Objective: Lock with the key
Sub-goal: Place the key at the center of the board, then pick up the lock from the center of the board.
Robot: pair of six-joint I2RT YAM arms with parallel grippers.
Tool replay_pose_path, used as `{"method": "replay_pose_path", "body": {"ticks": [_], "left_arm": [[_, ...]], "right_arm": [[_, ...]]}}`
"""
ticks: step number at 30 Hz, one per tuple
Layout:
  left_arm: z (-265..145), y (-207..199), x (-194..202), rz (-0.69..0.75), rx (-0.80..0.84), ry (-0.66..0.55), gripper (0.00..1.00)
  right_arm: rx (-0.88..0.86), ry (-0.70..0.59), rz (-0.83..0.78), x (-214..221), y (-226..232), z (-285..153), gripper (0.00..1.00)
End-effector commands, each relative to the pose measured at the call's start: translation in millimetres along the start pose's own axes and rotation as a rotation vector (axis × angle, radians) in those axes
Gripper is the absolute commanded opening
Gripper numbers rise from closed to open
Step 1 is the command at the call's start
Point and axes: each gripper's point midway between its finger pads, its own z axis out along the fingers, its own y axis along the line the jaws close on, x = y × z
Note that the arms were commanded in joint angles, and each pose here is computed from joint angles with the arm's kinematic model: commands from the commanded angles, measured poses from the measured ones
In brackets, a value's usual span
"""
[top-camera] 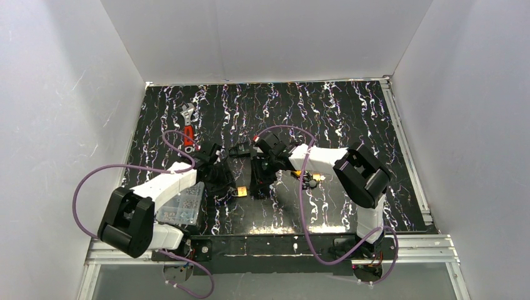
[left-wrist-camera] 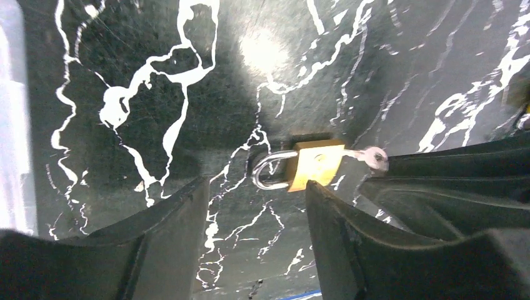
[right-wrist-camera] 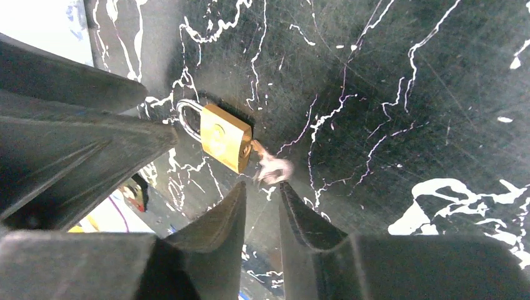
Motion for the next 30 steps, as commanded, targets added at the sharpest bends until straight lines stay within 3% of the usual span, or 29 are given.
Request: {"method": "replay_pose_path", "body": {"ticks": [1,5,9,12,19,26,30], "left_arm": [[-31,-9,-27,0.05,-0.005,-0.117,0.62],[-54,-22,-37,0.101,0.038,-0.163,0.77],[-76,-40,-43,0.144,0.108,-0.189,0.88],[-92,-55,-44,0.178,0.173,-0.195,0.94],[-123,-80,-42,0.255,0.288,-0.198,0.97],[-139,-93,-41,0.284,0.347,-0.203,0.98],[-139,-94,-40,0.284,0.355,-0.194,0.97]], "right_arm": [[-0.033,-0.055,-0.035,-14,19,-12,0.37],[-0.05,-0.086,-0.053,-17,28,-27,0.52],[-0.016,-0.166,-0.073,-26,35,-58,0.56],[0.108,-0.265,-0.068,-33,17,-86,0.58],[0.384,-0.391,-0.01,-33,-56,-146,0.64],[0.466,-0.444,0.131,-16,-131,-172,0.65],[0.488,-0.424,0.123,-13,-150,-168,0.61]]}}
